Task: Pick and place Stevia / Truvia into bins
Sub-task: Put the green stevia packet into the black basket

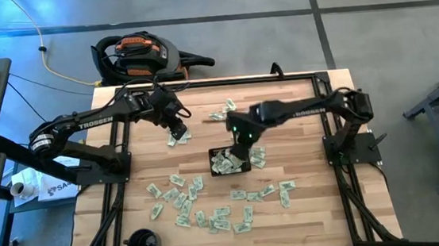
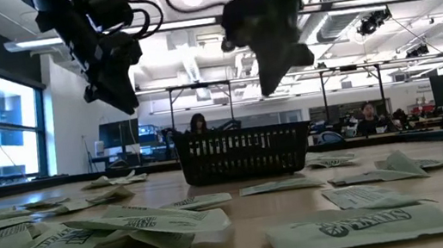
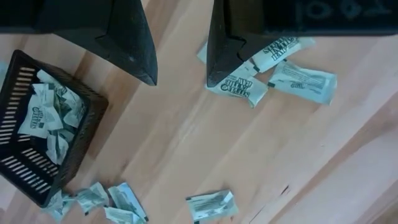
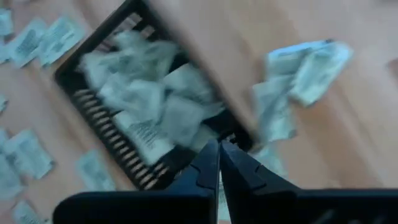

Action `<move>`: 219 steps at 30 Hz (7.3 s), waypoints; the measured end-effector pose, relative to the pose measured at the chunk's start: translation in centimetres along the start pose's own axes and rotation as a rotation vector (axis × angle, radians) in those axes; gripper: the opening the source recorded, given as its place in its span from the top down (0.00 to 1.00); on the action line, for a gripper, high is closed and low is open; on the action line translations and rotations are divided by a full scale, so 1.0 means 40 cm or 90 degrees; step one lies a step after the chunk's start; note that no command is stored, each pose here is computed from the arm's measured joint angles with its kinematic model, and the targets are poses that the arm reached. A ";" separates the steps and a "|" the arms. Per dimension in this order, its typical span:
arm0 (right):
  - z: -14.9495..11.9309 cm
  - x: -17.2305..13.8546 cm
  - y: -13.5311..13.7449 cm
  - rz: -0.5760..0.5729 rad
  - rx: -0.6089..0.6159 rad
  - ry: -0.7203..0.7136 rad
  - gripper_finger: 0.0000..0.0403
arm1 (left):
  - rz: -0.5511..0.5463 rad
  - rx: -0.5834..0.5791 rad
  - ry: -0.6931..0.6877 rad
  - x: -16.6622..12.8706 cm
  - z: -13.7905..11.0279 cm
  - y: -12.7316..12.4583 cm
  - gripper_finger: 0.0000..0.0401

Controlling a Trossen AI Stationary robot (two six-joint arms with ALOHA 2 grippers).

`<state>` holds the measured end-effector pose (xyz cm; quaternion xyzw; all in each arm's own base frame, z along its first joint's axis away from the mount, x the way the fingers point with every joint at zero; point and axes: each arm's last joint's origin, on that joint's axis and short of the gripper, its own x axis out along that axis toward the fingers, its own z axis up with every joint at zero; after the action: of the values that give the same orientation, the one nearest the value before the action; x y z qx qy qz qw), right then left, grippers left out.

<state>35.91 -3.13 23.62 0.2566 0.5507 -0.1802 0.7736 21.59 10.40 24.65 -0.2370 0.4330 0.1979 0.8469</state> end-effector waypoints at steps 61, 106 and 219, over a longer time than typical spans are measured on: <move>0.081 0.214 -0.218 -0.127 0.170 0.115 0.78 | -0.022 0.051 -0.015 0.008 -0.026 -0.113 0.57; -0.084 0.000 0.030 -0.120 0.032 0.094 0.48 | -0.031 0.056 0.027 0.008 -0.040 -0.110 0.57; -0.308 -0.082 0.054 -0.185 0.411 -0.059 0.51 | 0.066 0.091 0.150 0.118 0.023 -0.080 0.56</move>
<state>26.71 5.93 23.91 0.3988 0.4604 -0.4645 0.6428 26.49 8.95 21.97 -0.1751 0.5539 0.1806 0.7937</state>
